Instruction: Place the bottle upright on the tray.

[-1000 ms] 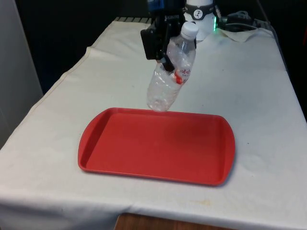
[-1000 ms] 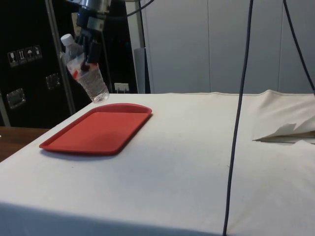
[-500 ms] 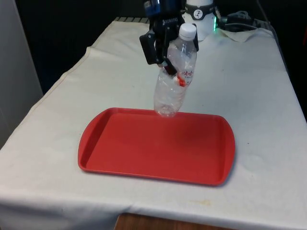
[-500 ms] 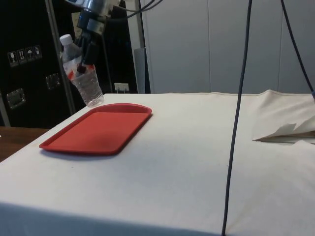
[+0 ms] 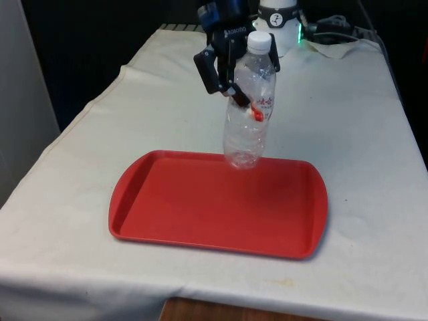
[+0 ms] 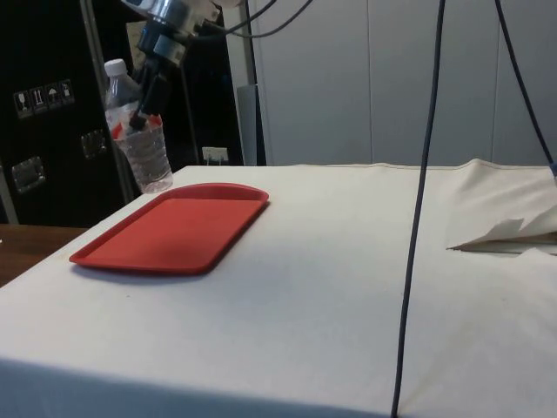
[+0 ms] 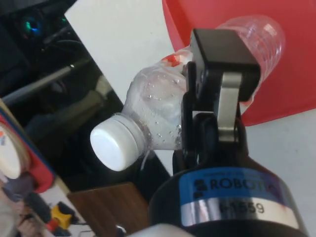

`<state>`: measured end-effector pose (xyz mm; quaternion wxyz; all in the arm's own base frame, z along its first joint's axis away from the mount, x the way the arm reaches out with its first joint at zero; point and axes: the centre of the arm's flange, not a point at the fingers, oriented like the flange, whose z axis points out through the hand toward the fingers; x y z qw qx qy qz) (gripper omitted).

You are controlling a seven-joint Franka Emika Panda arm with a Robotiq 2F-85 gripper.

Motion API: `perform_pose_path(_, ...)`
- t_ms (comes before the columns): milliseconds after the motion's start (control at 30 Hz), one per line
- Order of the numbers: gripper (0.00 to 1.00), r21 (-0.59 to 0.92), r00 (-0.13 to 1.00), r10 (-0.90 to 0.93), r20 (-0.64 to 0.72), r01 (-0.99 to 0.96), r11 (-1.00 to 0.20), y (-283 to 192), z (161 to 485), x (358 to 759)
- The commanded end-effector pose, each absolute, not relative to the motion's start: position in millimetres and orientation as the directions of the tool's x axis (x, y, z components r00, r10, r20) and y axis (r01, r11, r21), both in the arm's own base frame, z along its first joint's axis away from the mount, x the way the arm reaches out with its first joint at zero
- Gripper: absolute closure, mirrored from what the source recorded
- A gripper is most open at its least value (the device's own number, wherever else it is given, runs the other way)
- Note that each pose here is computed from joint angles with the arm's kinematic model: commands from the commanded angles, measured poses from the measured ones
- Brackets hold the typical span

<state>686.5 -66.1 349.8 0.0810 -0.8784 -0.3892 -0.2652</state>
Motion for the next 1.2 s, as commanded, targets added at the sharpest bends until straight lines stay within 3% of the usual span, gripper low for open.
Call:
perform_pose_path(0, 1.00, 0.068, 0.549, 0.635, 0.543, 0.725, -0.685, -66, 349, 688)
perform_pose_path(1167, 1.00, 0.095, 0.510, 0.632, 0.583, 0.730, -0.677, -106, 303, 673)
